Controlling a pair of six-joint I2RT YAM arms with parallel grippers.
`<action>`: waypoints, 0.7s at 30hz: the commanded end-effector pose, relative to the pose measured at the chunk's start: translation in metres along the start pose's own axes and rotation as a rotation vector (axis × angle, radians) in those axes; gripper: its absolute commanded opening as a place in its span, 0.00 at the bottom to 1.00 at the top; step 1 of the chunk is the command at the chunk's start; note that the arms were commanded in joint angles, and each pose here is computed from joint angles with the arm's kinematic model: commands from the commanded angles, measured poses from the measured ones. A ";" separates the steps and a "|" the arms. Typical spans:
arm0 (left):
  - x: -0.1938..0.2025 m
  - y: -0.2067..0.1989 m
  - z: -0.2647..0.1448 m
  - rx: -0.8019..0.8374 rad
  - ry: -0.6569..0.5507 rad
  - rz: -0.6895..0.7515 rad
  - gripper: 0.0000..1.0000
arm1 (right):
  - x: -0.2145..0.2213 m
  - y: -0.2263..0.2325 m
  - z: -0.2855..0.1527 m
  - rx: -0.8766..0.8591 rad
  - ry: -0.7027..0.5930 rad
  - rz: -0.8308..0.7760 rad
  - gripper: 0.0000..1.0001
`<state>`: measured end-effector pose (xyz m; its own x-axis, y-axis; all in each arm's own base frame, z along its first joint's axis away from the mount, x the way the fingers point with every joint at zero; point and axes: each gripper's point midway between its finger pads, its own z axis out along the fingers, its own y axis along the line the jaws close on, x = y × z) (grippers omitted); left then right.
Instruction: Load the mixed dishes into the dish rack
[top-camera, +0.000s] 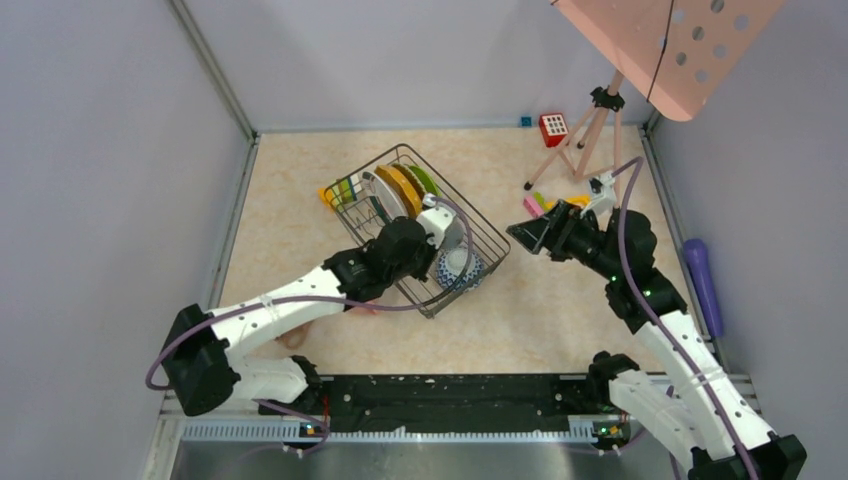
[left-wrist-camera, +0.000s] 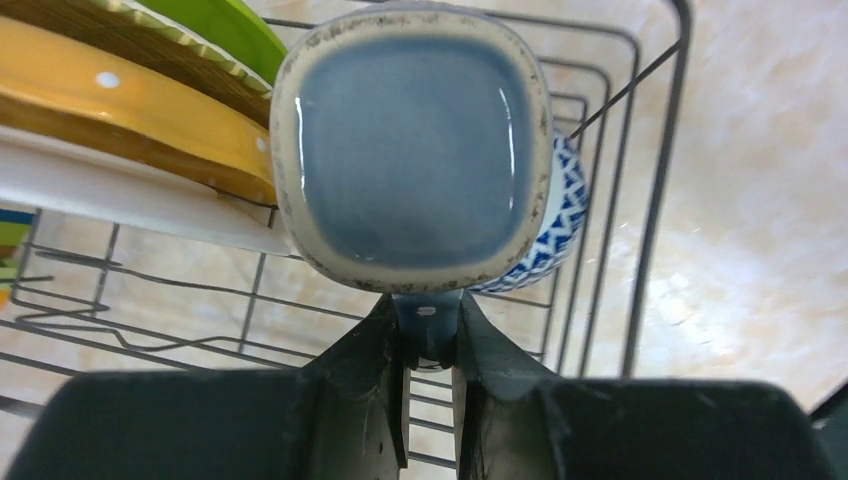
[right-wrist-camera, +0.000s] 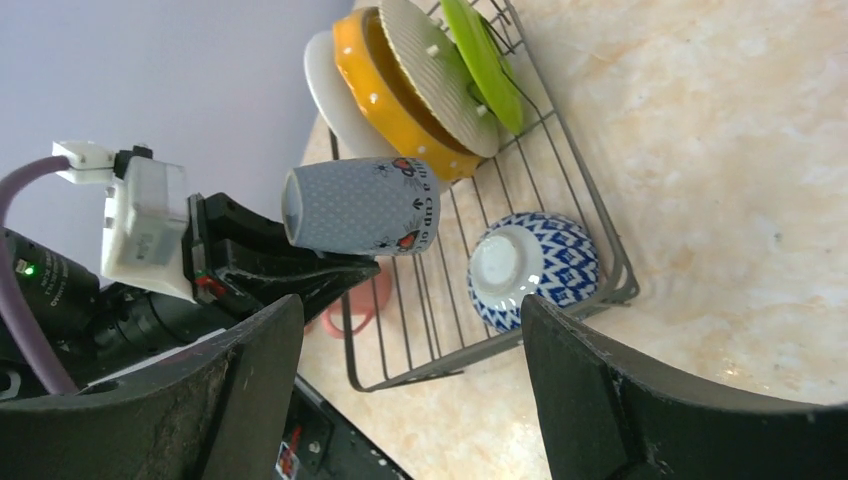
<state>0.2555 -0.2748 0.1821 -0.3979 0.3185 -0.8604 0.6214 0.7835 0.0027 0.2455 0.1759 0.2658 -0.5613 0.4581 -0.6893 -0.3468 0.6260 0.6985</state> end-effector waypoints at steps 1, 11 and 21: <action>-0.028 0.012 0.013 -0.026 -0.073 0.207 0.00 | -0.021 0.011 -0.007 0.015 -0.031 -0.102 0.78; -0.016 0.025 0.055 -0.106 0.023 0.288 0.00 | -0.028 0.008 -0.015 0.047 -0.033 -0.154 0.77; -0.010 0.038 0.092 -0.189 0.056 0.198 0.00 | -0.026 0.002 -0.023 0.070 -0.050 -0.147 0.76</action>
<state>0.3130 -0.2768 0.1058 -0.3706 0.6201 -0.6915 0.6405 0.7098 0.2932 0.2426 0.1582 0.2735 -0.5269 0.3749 -0.7628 -0.3530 0.7199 0.5976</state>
